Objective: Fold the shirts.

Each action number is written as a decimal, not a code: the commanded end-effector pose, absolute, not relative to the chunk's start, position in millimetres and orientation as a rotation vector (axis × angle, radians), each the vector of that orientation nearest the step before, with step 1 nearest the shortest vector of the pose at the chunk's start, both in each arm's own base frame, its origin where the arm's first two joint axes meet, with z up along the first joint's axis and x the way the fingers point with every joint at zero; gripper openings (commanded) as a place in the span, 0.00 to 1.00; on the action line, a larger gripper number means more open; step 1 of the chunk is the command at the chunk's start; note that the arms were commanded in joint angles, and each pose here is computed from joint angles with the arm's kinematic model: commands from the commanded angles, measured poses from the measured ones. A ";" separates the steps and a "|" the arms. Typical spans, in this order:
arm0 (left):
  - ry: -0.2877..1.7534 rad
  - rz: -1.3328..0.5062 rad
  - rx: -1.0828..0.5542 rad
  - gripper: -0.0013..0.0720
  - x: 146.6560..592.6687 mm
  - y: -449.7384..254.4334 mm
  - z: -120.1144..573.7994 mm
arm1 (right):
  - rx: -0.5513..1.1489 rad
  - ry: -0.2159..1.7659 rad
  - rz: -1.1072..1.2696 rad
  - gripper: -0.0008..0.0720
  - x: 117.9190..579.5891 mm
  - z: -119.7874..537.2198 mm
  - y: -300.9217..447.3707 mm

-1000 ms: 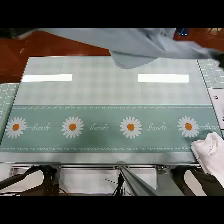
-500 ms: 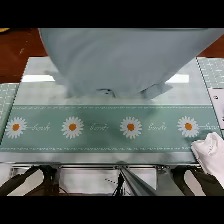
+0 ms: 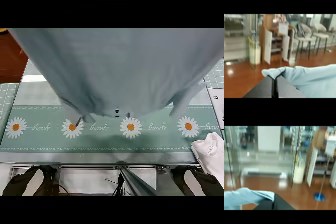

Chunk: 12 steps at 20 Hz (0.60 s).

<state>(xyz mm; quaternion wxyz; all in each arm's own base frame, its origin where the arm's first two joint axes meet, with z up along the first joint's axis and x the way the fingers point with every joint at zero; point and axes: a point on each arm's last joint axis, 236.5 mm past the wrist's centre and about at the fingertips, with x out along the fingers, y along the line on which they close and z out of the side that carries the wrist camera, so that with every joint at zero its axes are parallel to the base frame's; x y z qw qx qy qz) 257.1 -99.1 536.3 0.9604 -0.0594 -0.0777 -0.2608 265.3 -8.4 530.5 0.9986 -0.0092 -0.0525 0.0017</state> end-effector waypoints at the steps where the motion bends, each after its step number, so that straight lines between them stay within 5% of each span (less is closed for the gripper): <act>1: -0.304 -0.490 -0.065 0.04 209.8 -103.6 568.6 | -0.011 -0.165 0.019 0.04 234.4 558.2 4.3; 7: -0.013 -0.353 -0.019 0.04 201.6 -88.1 500.5 | -0.016 0.170 0.065 0.04 222.9 484.6 17.9; 12: 0.281 -0.312 -0.048 0.04 262.0 -58.8 431.5 | 0.081 0.544 0.263 0.04 269.3 400.5 40.2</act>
